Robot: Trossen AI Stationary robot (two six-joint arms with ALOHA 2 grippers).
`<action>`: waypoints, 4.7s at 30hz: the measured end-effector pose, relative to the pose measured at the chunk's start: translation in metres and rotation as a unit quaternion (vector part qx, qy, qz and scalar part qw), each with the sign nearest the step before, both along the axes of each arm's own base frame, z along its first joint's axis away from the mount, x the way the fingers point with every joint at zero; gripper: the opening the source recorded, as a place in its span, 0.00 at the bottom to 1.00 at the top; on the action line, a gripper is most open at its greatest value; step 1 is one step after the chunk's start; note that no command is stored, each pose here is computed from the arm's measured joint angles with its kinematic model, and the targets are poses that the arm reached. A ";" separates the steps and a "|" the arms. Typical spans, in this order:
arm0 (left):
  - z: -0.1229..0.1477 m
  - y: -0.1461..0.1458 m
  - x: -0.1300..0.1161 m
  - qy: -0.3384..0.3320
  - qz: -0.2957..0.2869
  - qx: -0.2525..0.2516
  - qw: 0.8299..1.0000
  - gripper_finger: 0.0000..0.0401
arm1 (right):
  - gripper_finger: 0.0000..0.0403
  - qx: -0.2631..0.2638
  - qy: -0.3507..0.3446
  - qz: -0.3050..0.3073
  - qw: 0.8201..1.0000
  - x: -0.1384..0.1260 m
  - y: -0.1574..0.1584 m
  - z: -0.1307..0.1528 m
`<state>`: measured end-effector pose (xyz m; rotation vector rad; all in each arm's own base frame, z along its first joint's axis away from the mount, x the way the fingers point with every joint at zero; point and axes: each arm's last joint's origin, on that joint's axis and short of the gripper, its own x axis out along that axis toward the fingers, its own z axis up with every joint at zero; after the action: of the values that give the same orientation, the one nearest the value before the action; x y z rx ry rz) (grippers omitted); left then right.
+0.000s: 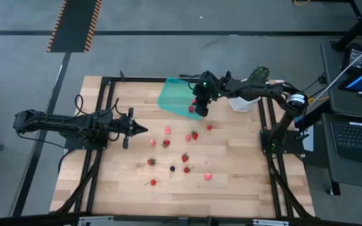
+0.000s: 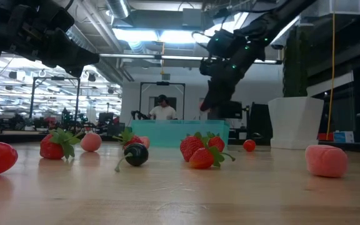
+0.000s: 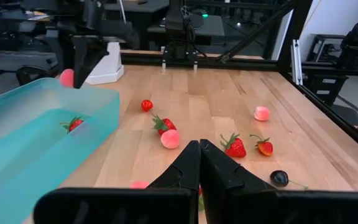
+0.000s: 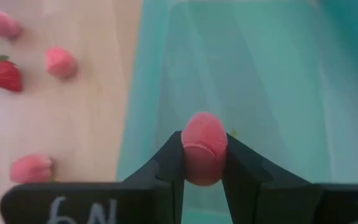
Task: Pick and placing Produce into tupperware
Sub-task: Put the pink peach into the light blue bin, then put the red cherry into the light blue bin
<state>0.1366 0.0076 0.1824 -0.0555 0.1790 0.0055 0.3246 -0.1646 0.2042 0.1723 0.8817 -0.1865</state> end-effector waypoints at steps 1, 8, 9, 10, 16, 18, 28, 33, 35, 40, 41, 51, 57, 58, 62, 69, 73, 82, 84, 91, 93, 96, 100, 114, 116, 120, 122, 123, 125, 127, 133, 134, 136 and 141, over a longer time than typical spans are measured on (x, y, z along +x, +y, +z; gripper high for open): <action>0.000 0.000 0.000 0.000 0.000 0.000 1.000 0.00 | 0.20 0.001 0.006 0.001 1.000 0.000 -0.002 -0.001; 0.000 0.000 0.000 0.000 0.000 0.000 1.000 0.00 | 0.20 0.018 0.040 -0.012 0.999 -0.002 -0.011 -0.016; 0.000 0.000 0.000 0.000 0.000 0.000 1.000 0.00 | 0.20 0.018 0.043 -0.013 0.999 -0.002 -0.011 -0.018; 0.000 0.000 0.000 0.000 0.000 0.000 1.000 0.00 | 0.20 0.018 0.045 -0.013 0.999 -0.001 -0.012 -0.020; 0.000 0.000 0.000 0.000 0.000 0.000 1.000 0.00 | 0.20 0.027 0.062 -0.013 0.998 0.003 -0.014 -0.037; 0.000 0.000 0.000 0.000 0.000 0.000 1.000 0.00 | 0.20 0.033 0.072 -0.013 0.997 0.003 -0.014 -0.045; 0.000 0.000 0.000 0.000 0.000 0.000 1.000 0.00 | 0.20 0.033 0.077 -0.013 0.996 0.007 -0.017 -0.058; -0.001 0.000 0.000 0.004 0.000 0.000 1.000 0.00 | 0.20 0.033 0.076 -0.013 0.996 0.007 -0.017 -0.056; -0.001 0.000 0.000 0.006 0.000 0.000 1.000 0.00 | 0.20 0.034 0.076 -0.014 0.996 0.007 -0.017 -0.056; -0.001 0.000 0.000 0.006 0.000 0.000 1.000 0.00 | 0.32 0.042 0.074 -0.025 0.996 0.007 -0.017 -0.056; -0.001 0.000 0.000 0.006 0.000 0.000 1.000 0.00 | 0.36 0.042 0.074 -0.026 0.996 0.007 -0.017 -0.056; -0.001 0.000 0.000 0.006 0.000 0.000 1.000 0.00 | 0.40 0.052 0.079 -0.037 0.995 0.008 -0.017 -0.054; -0.001 0.000 0.000 0.006 0.000 0.000 1.000 0.00 | 0.36 0.065 0.091 -0.045 0.993 0.014 -0.020 -0.034; -0.001 0.000 0.000 0.006 0.000 0.000 1.000 0.00 | 0.36 0.064 0.090 -0.045 0.993 0.015 -0.021 -0.030; -0.001 0.000 0.000 0.005 0.000 0.000 1.000 0.00 | 0.35 0.063 0.097 -0.034 0.993 0.018 -0.022 -0.018; -0.001 0.000 0.000 0.006 0.000 0.000 1.000 0.00 | 0.34 0.062 0.086 -0.015 0.994 0.020 -0.011 0.003; -0.001 0.000 0.000 0.007 0.000 0.000 1.000 0.00 | 0.35 0.054 0.058 0.000 0.997 0.017 -0.002 0.022; -0.001 0.000 0.000 0.008 0.000 0.000 1.000 0.00 | 0.34 0.019 -0.034 0.038 0.999 -0.002 0.022 0.050; -0.001 0.000 0.000 0.008 0.000 0.000 1.000 0.00 | 0.34 0.013 -0.066 0.048 0.997 -0.011 0.027 0.050; -0.002 0.000 0.000 0.009 0.000 0.000 1.000 0.00 | 0.34 -0.005 -0.169 0.050 0.984 -0.052 0.049 0.053; -0.002 0.000 0.000 0.009 0.000 0.000 1.000 0.00 | 0.34 -0.011 -0.196 0.053 0.979 -0.064 0.057 0.054; -0.002 0.000 0.000 0.008 0.000 -0.001 1.000 0.00 | 0.34 -0.007 -0.215 0.066 0.974 -0.079 0.069 0.051; -0.002 0.000 0.000 0.008 0.000 -0.001 1.000 0.00 | 0.34 0.009 -0.218 0.068 0.974 -0.094 0.082 0.040; -0.001 0.000 0.000 0.007 0.000 -0.002 1.000 0.00 | 0.34 0.067 -0.184 0.080 0.977 -0.113 0.101 0.017; -0.001 0.000 0.000 0.007 0.000 -0.003 1.000 0.00 | 0.34 0.088 -0.171 0.060 0.980 -0.116 0.100 0.016; -0.001 0.000 0.000 0.007 0.001 -0.004 1.000 0.00 | 0.34 0.119 -0.130 0.036 0.984 -0.122 0.100 0.009; -0.001 0.000 0.000 0.007 0.001 -0.004 1.000 0.00 | 0.34 0.119 -0.121 0.041 0.985 -0.122 0.100 0.007; -0.001 0.000 0.000 0.007 0.001 -0.004 1.000 0.00 | 0.34 0.116 -0.118 0.036 0.986 -0.122 0.100 0.007; -0.001 0.000 0.000 0.007 0.001 -0.007 1.000 0.00 | 0.34 0.110 -0.116 0.006 0.987 -0.122 0.099 0.007; -0.001 0.000 0.000 0.007 0.002 -0.012 1.000 0.00 | 0.34 0.104 -0.115 -0.020 0.988 -0.122 0.097 0.007; -0.001 0.000 0.000 0.007 0.003 -0.014 1.000 0.00 | 0.34 0.102 -0.114 -0.025 0.988 -0.122 0.097 0.007; -0.001 0.000 0.000 0.007 0.003 -0.014 1.000 0.00 | 0.34 0.103 -0.114 -0.026 0.988 -0.122 0.097 0.007; -0.001 0.000 0.000 0.007 0.003 -0.014 1.000 0.00 | 0.34 0.103 -0.112 -0.026 0.988 -0.123 0.097 0.006; -0.001 0.000 0.000 0.007 0.003 -0.013 1.000 0.00 | 0.34 0.087 -0.098 -0.016 0.991 -0.121 0.102 0.004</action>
<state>0.1363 0.0076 0.1811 -0.0826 0.1926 0.0090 0.2034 -0.0628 0.2083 0.3620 0.6993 -0.1195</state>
